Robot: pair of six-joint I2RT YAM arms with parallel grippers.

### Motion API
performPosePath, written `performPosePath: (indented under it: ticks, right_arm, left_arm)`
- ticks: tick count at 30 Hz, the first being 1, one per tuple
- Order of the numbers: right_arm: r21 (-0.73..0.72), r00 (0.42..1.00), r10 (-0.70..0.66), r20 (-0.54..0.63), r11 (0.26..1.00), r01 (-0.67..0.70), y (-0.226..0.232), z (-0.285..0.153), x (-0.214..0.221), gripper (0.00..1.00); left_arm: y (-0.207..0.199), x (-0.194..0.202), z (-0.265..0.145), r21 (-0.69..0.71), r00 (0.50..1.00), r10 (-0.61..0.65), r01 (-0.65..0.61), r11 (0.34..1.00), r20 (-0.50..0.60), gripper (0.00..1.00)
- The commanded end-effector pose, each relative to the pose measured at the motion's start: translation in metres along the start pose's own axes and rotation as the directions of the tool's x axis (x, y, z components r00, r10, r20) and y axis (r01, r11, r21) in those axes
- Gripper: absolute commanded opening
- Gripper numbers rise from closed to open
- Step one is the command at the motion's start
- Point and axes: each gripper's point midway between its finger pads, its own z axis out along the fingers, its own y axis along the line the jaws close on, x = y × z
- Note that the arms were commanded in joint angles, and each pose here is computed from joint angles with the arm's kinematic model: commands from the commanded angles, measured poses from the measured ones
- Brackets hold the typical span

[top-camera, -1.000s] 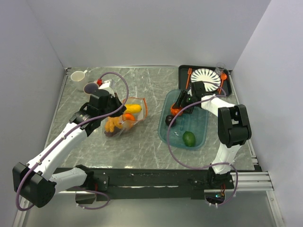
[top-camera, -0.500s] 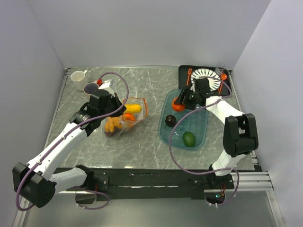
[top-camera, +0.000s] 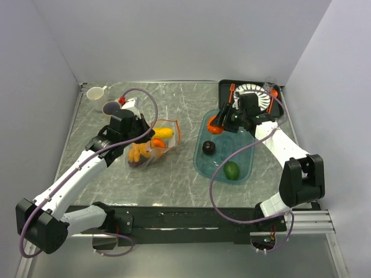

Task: Place the food in the zip-top bag and seal the zipper
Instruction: Pick up the fake fruit from the bin, then place the fake fruit in the zipper food storage bag.

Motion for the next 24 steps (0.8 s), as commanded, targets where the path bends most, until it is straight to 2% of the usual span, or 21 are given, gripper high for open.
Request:
performPosePath:
  ticks: [1, 11, 20, 24]
  right_arm:
    - [-0.104, 0.999, -0.04, 0.02, 0.994, 0.041, 0.049, -0.019, -0.003, 0.27]
    - [-0.303, 0.991, -0.12, -0.055, 0.948, 0.098, 0.143, -0.011, 0.034, 0.28]
    - [-0.37, 0.973, -0.199, -0.12, 0.918, 0.142, 0.189, 0.016, 0.057, 0.28]
    - [-0.366, 0.966, -0.201, -0.164, 0.922, 0.13, 0.194, 0.031, 0.066, 0.28]
  left_arm:
    - [-0.016, -0.018, -0.005, 0.054, 0.999, 0.004, -0.006, 0.999, 0.051, 0.01]
    - [-0.02, -0.018, -0.003, 0.074, 0.999, -0.002, -0.001, 0.997, 0.049, 0.01]
    - [-0.02, -0.021, -0.005, 0.071, 0.999, 0.0, -0.004, 0.997, 0.055, 0.01]
    - [-0.026, -0.024, -0.007, 0.096, 0.998, -0.009, 0.003, 0.995, 0.06, 0.01]
